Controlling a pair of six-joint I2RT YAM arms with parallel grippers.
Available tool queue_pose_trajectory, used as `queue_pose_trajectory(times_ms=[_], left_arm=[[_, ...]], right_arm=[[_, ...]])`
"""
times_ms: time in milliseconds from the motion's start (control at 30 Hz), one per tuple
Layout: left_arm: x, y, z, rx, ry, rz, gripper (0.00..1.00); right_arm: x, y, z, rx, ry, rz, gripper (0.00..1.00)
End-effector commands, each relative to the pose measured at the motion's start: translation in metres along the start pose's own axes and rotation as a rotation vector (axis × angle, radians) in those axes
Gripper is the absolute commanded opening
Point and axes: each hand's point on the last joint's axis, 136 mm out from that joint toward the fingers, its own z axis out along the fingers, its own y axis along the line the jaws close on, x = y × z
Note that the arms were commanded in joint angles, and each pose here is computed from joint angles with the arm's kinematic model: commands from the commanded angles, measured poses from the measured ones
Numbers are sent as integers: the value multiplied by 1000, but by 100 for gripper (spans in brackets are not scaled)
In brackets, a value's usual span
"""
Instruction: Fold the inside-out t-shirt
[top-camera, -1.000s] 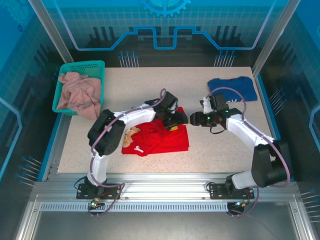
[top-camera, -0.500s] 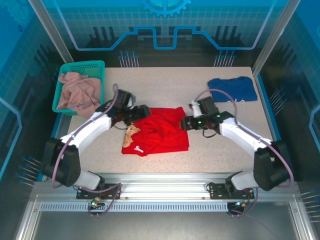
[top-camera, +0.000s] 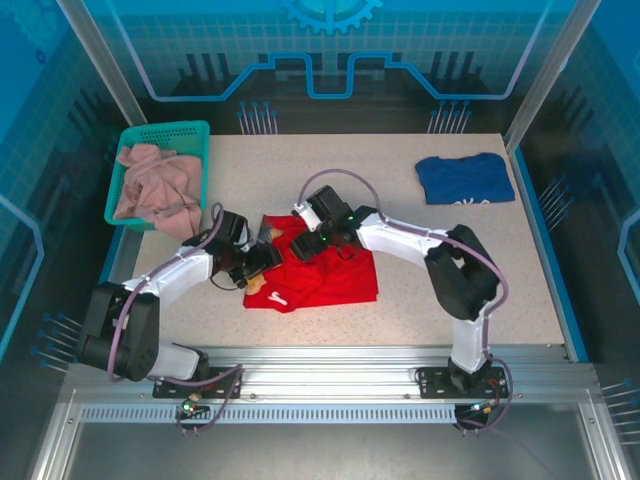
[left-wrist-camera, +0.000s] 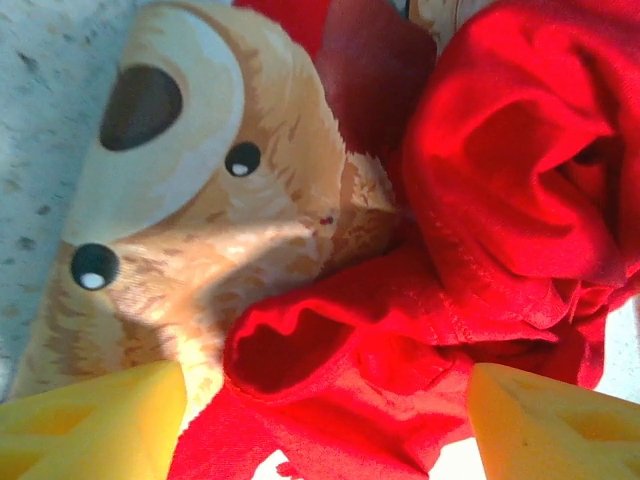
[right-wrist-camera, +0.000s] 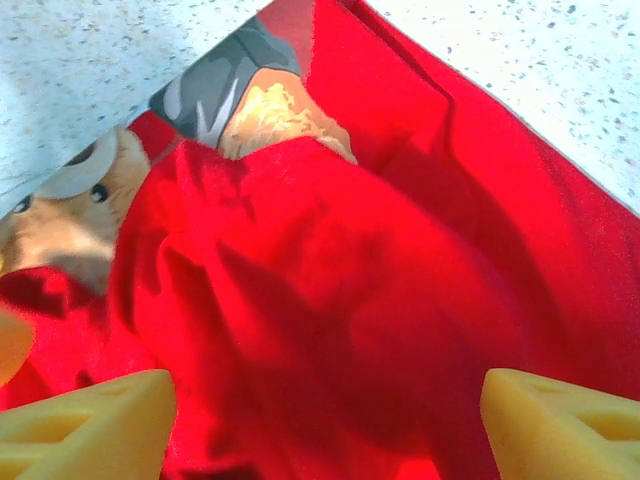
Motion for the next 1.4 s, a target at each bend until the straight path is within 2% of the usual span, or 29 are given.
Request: queue_pose_trajectory(times_ms=[0,200,433,567,700,933,1067,1167,1233,1267,1333,1367], left_arm=[[5,-9,6,80,39,-24,71],[8,-18,15,115,60,-6,67],[17,-48,18,181,67,104,55],[31,-75,24,231,87,202,48],[52,-108,31,283,102,331,46],[98,-160,48,367,156,549,46],[129,-180,44,384,196,693,48],[125,-175,23,356,135,754,51],[101,-156,6,266,36,728,51],[88,-141,-1,209,-3,687,51],[50,-87,-15,8,-98,501,56],[41,-62,-20,-56,-109,414,56]], right_arm=[[-8,-3,16,19,11,-9,74],[-11,-25,19,86,24,67,53],[2,-55,8,85,43,217,36],[7,-69,0,38,38,316,35],[13,-86,-7,-7,36,404,36],[29,-119,-16,-79,53,537,39],[37,-131,-42,-70,30,553,41],[49,-125,-64,-63,10,544,43],[56,-111,-77,-75,-6,525,44],[58,-105,-82,-77,-15,514,45],[67,-93,-88,-68,-13,494,47],[69,-90,-90,-63,-14,490,47]])
